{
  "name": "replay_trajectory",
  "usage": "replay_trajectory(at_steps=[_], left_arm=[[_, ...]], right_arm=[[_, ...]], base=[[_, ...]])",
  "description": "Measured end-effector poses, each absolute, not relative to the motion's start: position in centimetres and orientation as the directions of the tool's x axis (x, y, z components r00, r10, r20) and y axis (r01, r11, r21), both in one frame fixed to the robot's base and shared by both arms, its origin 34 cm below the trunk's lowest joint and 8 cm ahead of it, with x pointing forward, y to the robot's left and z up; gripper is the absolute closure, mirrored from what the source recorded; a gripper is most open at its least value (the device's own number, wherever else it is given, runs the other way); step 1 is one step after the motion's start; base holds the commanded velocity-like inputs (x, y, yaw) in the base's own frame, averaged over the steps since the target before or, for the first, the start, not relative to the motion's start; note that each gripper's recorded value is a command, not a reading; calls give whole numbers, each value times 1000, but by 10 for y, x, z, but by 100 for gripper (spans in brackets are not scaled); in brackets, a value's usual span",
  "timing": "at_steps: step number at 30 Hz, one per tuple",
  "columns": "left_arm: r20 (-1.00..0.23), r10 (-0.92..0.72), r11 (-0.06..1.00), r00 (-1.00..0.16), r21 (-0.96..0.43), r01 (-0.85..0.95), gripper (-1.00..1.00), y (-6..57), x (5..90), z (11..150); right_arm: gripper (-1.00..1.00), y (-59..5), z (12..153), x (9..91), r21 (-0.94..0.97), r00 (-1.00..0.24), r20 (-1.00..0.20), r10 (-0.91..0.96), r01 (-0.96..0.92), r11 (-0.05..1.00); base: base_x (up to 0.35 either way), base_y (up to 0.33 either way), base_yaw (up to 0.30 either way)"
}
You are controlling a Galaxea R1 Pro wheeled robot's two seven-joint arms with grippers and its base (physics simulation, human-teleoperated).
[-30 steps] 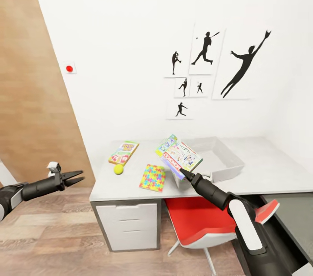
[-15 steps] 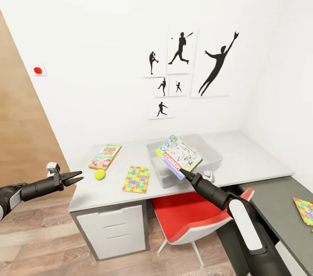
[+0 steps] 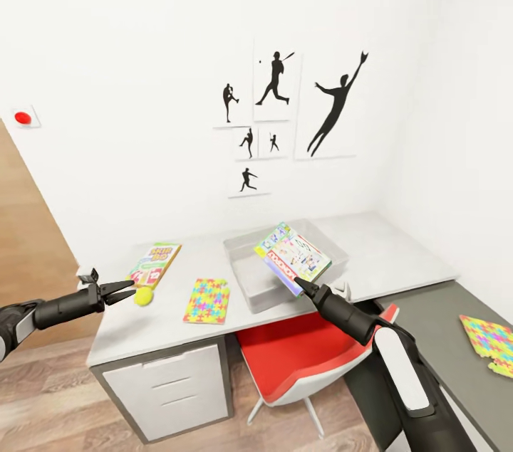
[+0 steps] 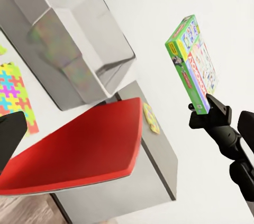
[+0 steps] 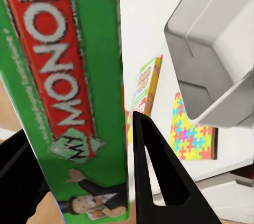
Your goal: Put all the toys in the child's room - the three board games (two on the bed and one on the table), the two jigsaw puzzles on the table, and the tennis ball on the table - inside the toy box on the table in the child's room.
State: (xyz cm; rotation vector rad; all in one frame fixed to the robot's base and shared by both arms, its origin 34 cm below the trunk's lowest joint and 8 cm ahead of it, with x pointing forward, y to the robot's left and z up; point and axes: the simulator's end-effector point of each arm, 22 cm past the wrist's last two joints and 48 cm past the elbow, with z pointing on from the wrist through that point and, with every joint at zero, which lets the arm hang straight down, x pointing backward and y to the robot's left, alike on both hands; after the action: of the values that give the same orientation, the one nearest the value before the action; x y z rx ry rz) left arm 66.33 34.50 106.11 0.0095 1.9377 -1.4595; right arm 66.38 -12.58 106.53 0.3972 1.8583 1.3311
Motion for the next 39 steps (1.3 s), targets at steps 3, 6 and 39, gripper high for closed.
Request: replay_trajectory(at_steps=[3,6,39], left_arm=[[-528,-389,364,-755,-841,400,-100,345,663,1061],[-528,-389,364,-755,-841,400,-100,345,663,1061],[-533,-388,363,-752,-838,407,-100,343,663,1065]], right_arm=[[100,-125,1065,664,897,-632,-422,650,-190,398],[100,-125,1066,664,898,-632,-422,649,-192,397],[100,-124,1074,663,892,-625,-437,647,-211,399]], base=[[244,69,-4],[111,8,0],[187,-30,-98]])
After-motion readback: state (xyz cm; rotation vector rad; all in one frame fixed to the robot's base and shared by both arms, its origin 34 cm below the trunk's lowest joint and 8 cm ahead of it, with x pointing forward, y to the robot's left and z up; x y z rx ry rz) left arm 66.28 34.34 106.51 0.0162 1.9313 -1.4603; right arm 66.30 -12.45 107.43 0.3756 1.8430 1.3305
